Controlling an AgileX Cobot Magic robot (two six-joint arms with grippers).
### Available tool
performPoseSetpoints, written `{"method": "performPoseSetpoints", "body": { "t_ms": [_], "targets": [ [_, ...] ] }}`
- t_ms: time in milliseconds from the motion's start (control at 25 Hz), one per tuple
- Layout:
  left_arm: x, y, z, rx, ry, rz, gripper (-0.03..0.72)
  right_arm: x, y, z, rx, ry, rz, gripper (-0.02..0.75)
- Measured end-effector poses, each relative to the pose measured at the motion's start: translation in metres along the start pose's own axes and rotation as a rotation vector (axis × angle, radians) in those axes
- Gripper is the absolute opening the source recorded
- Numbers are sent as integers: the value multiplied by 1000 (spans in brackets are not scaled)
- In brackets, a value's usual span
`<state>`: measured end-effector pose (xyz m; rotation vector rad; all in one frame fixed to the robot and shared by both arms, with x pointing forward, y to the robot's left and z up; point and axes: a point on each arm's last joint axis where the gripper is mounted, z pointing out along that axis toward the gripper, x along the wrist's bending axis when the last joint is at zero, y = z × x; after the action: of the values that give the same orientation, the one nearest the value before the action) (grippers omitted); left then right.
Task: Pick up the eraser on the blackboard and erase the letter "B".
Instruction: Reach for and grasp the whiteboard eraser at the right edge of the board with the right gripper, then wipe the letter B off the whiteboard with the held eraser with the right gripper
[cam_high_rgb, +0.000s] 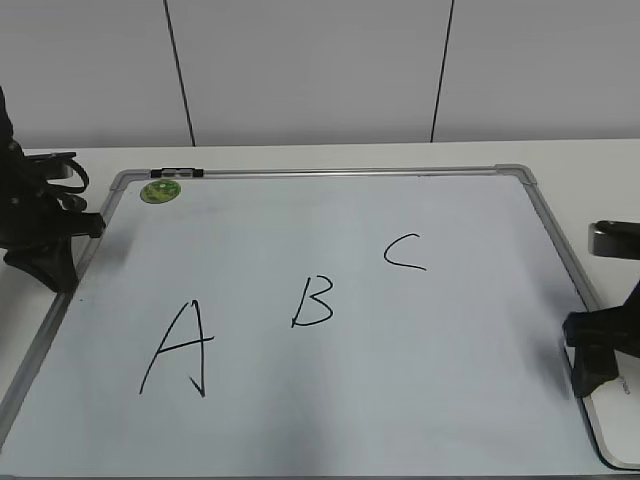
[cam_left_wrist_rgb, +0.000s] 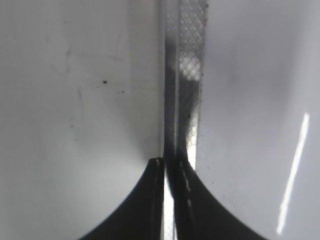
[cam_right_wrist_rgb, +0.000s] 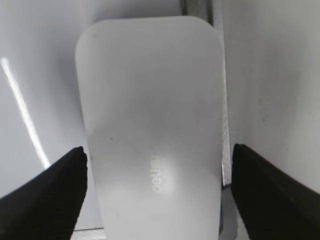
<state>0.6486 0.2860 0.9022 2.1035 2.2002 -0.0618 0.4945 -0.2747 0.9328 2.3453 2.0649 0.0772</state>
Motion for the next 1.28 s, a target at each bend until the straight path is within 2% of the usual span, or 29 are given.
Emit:
{"method": "performPoseSetpoints", "body": {
  "t_ms": [240,480,1000,1120,1280],
  "targets": [
    [0,0,0,0,0,0,20,1,2,15,44,-3,-7,661],
    [0,0,0,0,0,0,20,1,4,15,32,-3,-13,532],
    [0,0,0,0,0,0,20,3,12,6,60,-10,-24,521],
    [0,0,0,0,3,2,20,14,28,-15,49,-5,-74,521],
    [0,0,0,-2,3,2,20,53,55,-37,41,1,-183,521]
  ]
}}
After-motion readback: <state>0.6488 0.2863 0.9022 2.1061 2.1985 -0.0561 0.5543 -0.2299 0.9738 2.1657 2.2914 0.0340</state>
